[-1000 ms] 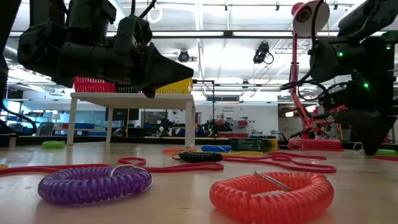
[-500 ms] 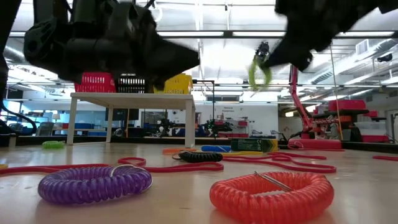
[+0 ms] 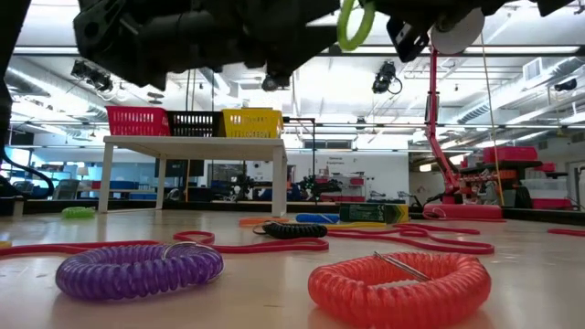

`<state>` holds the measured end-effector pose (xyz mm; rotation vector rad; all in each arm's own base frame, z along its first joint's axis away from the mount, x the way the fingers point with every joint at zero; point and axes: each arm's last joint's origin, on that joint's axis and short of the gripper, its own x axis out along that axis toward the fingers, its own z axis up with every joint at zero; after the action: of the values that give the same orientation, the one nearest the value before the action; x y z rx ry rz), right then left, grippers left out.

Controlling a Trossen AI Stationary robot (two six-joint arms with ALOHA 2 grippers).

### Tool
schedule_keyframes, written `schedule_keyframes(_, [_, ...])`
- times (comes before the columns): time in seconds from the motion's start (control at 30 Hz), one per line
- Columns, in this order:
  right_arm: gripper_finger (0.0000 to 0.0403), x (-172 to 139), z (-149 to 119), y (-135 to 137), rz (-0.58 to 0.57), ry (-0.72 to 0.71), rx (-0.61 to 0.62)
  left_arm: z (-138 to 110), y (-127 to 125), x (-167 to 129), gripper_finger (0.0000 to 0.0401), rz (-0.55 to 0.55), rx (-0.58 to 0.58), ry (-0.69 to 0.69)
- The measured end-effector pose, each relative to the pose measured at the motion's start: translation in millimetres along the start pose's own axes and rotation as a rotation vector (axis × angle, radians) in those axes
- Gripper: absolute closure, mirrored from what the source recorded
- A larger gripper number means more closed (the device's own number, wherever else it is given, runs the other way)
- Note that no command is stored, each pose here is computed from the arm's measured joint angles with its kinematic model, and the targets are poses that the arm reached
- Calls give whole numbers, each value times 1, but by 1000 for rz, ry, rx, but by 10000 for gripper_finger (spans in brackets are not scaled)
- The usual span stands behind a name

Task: Pick & Place Office Desk Supplies
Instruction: Put the green spring keychain into the black bin on the shelf

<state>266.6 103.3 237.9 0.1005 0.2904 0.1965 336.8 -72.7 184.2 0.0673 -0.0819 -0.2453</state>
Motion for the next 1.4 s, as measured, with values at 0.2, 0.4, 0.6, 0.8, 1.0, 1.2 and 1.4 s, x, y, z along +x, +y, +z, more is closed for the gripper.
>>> schedule_keyframes(0.2, [385, 0, 3, 3, 37, -29, -29, 10, 0, 13, 194, -43, 7, 15])
schedule_keyframes(0.4, [385, -1, 7, 4, 74, -66, -47, 14, 1, 18, 258, -41, 19, 17])
schedule_keyframes(0.6, [382, -1, 7, 5, 83, -72, -54, 15, 1, 18, 332, -36, 39, 13])
schedule_keyframes(0.8, [336, -2, 6, 11, 39, -74, -78, 19, 6, 11, 377, 120, 53, 96])
schedule_keyframes(1.0, [260, -5, -2, 20, -114, -33, -122, 44, 8, -15, 374, 332, 90, 300])
schedule_keyframes(1.2, [234, -7, -11, 22, -177, 39, -137, 84, 10, -62, 378, 555, 83, 439])
schedule_keyframes(1.4, [299, -9, -15, 21, -263, 60, -143, 133, 33, -118, 379, 839, 68, 482])
